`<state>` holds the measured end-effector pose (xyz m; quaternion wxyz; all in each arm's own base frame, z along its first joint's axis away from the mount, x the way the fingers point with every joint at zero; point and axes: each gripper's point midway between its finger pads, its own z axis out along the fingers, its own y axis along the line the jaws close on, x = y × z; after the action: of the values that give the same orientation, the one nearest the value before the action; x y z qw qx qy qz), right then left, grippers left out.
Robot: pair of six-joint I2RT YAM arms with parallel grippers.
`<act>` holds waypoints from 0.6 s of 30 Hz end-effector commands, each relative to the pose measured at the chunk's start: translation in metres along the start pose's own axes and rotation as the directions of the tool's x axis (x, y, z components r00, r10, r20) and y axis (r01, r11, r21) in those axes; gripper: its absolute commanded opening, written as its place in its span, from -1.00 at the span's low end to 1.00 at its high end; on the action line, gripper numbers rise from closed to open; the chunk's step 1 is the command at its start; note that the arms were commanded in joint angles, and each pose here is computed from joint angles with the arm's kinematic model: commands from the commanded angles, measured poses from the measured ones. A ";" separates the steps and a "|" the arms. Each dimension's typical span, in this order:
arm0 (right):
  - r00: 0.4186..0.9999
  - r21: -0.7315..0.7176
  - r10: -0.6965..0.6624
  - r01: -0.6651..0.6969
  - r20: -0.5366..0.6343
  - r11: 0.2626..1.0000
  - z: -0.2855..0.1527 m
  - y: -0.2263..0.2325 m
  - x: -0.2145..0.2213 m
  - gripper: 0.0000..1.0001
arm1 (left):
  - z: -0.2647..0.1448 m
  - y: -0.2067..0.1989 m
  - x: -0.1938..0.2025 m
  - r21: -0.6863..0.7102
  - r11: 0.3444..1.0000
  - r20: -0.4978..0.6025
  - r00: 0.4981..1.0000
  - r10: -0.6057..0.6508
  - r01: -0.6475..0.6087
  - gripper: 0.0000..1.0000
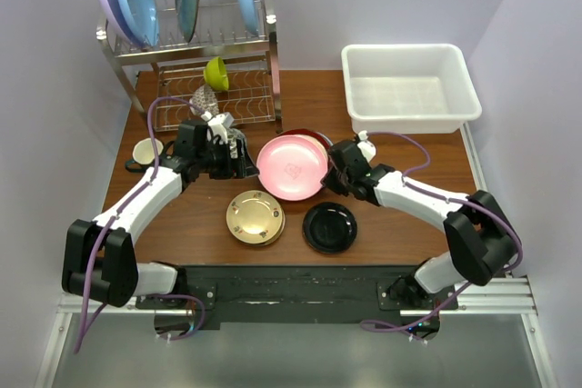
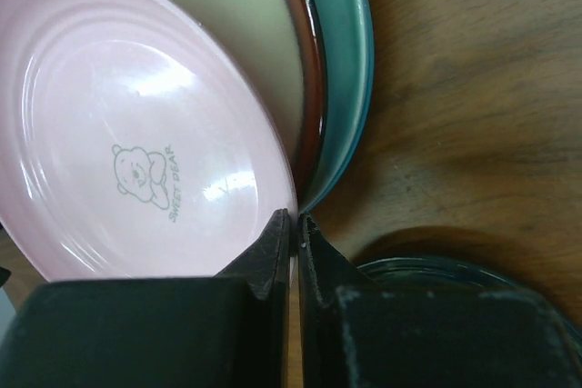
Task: Place the plates into the plastic bin on the countertop
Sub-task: Pick up the plate at the center of the board.
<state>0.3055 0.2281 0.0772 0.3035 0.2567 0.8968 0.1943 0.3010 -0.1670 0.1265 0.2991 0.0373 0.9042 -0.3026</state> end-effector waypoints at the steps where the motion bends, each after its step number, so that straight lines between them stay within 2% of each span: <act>1: 0.999 -0.035 -0.016 0.017 0.035 0.999 -0.018 0.015 -0.015 -1.00 | -0.004 -0.014 -0.016 0.049 0.998 0.058 0.997 0.045 -0.048 0.71; 18: 1.000 -0.129 -0.011 0.013 0.015 0.992 -0.040 0.009 -0.006 -1.00 | 0.032 -0.030 0.007 0.144 0.990 -0.009 1.000 -0.006 0.007 0.62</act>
<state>0.2829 0.2131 0.0943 0.3104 0.2426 0.8957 0.2062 0.3008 -0.1959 0.1104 0.2816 0.0547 0.8962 -0.3385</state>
